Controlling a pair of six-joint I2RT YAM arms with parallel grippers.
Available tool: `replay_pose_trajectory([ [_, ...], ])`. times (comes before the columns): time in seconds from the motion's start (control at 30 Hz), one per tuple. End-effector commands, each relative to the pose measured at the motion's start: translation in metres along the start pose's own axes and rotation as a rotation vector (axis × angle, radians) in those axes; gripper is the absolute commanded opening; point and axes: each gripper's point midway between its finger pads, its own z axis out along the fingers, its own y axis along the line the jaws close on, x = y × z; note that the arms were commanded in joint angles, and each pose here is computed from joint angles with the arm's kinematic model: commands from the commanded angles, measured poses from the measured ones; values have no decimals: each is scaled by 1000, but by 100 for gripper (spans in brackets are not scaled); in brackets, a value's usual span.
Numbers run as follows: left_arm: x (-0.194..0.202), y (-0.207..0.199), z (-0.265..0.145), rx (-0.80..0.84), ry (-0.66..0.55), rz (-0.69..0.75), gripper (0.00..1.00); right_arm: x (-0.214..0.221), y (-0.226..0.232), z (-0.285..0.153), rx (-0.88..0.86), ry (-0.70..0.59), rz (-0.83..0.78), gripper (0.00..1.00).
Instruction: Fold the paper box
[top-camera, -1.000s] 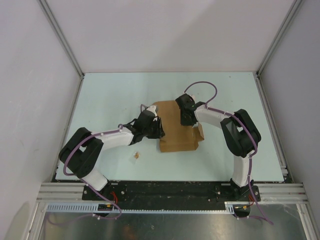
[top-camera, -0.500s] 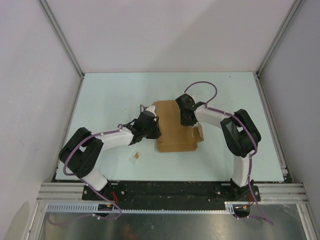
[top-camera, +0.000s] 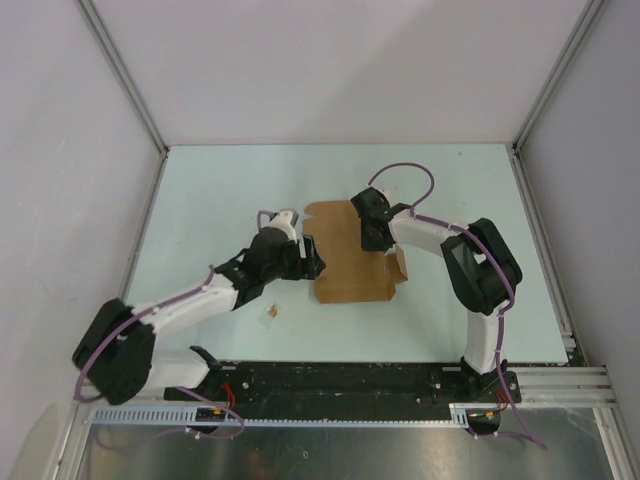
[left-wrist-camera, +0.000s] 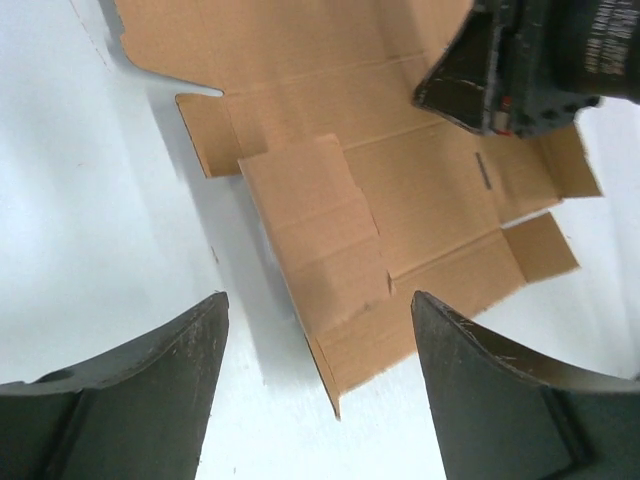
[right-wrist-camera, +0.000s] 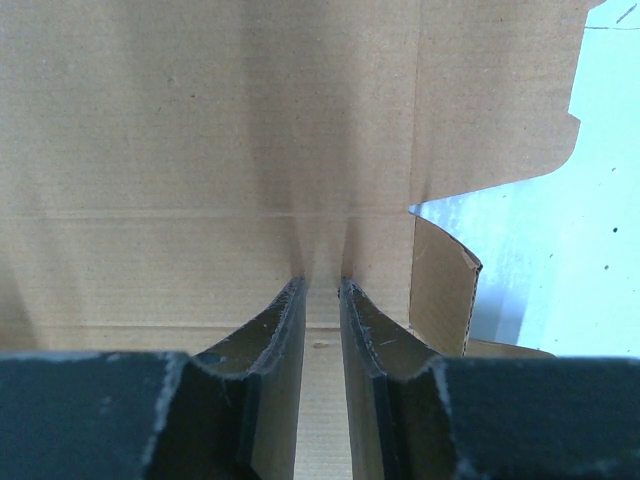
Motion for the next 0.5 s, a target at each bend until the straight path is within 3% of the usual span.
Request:
replay_pose_trajectory([
  [0.0, -6, -10, -31, 73, -76, 2, 77, 17, 1, 13, -10, 50, -6, 25],
  [0.13, 4, -1, -42, 63, -92, -17, 64, 17, 4, 14, -21, 50, -2, 25],
  [0.17, 8, 2, -42, 56, -87, -21, 53, 17, 3, 14, -19, 52, -2, 25],
  [0.23, 23, 11, -39, 35, -55, -27, 41, 18, 4, 15, -19, 54, -2, 25],
  [0.27, 28, 13, -37, 28, -40, -26, 28, 18, 3, 14, -18, 53, -4, 25],
  [0.37, 40, 17, -31, 9, -3, -21, 8, 18, 3, 15, -14, 54, -6, 24],
  [0.47, 48, 19, -26, -7, 27, -23, 1, 19, 2, 15, -13, 56, -7, 24],
])
